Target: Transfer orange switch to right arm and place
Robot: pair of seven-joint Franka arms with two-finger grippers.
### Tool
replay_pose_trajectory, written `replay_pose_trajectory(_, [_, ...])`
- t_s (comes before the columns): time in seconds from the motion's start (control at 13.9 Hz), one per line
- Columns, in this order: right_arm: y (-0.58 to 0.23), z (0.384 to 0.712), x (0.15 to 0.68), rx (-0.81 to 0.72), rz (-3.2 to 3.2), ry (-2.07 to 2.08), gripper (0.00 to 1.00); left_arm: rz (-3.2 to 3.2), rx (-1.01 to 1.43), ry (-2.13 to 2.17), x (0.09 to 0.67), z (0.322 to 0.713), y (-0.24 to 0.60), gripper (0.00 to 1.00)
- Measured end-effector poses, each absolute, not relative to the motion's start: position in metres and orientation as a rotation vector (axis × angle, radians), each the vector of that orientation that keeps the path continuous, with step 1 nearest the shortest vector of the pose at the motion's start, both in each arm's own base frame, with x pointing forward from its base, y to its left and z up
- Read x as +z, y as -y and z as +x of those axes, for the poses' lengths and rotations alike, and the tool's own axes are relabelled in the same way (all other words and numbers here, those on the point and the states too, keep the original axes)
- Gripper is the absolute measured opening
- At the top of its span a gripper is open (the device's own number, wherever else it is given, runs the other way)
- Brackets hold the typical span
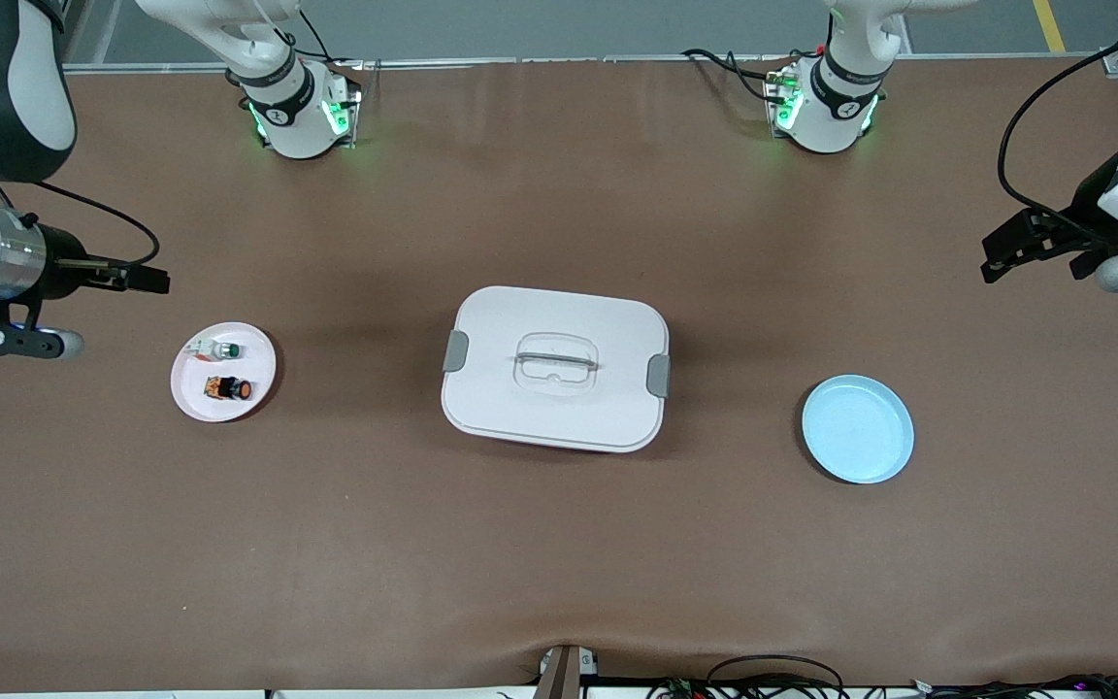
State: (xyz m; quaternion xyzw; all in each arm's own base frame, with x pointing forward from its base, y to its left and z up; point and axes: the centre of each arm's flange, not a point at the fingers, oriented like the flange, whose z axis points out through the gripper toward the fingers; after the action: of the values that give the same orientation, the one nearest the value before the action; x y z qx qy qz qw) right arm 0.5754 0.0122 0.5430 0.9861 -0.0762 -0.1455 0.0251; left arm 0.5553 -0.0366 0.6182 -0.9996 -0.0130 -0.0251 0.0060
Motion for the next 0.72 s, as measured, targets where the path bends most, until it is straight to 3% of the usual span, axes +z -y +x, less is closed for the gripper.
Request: replay_pose_trajectory(0.72, [-0.022,0.560,0.576,-0.551,3.023,0.227,1.00,-3.128,-0.082,0.020,0.619,0.555,0.036,1.00])
